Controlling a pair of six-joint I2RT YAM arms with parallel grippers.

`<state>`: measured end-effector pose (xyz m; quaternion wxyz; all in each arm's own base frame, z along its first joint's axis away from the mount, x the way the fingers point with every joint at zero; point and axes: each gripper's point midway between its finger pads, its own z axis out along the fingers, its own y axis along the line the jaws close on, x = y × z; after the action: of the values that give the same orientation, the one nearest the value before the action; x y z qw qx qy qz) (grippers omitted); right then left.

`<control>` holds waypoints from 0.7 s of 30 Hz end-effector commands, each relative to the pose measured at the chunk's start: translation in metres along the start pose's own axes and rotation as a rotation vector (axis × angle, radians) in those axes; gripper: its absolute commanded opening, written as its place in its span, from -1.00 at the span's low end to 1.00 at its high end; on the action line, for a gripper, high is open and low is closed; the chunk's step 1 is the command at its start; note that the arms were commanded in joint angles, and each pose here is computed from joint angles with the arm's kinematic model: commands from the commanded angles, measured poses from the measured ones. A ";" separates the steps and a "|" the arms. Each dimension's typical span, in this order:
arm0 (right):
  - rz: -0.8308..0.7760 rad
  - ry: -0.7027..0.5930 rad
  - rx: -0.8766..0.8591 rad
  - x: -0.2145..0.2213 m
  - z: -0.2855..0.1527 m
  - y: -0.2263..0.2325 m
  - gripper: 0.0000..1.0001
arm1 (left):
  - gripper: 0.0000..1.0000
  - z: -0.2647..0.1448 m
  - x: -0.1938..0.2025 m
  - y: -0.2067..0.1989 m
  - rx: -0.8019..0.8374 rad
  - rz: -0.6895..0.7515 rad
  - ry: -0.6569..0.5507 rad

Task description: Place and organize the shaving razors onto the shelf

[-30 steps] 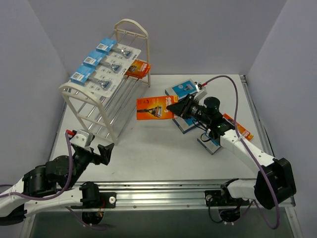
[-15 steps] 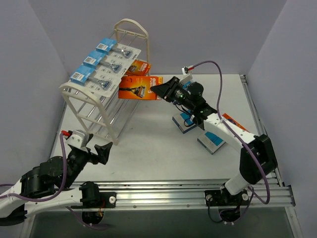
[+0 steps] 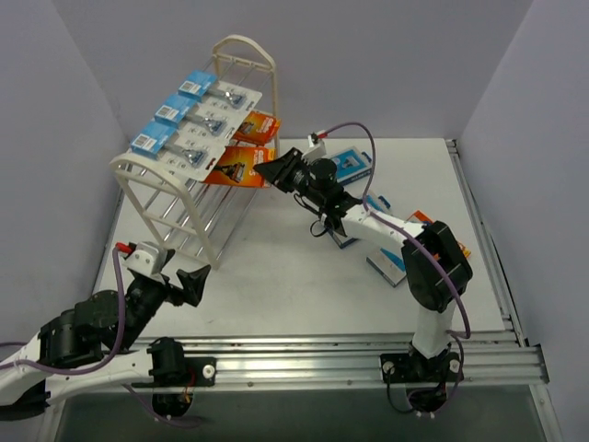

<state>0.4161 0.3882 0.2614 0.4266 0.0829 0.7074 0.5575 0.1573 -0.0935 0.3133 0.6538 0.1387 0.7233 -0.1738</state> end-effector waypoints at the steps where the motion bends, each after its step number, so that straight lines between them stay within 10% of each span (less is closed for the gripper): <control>1: 0.010 -0.186 -0.150 -0.043 0.013 0.055 -1.00 | 0.88 0.000 -0.008 -0.003 0.016 -0.016 -0.019; 21: 0.152 -0.364 -0.120 -0.037 0.059 0.030 -1.00 | 0.88 -0.002 -0.008 -0.004 0.031 -0.027 -0.025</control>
<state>0.4629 0.4252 0.2436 0.4680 0.1886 0.6525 0.5654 0.1559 -0.0964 0.3129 0.6513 0.1448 0.7229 -0.1796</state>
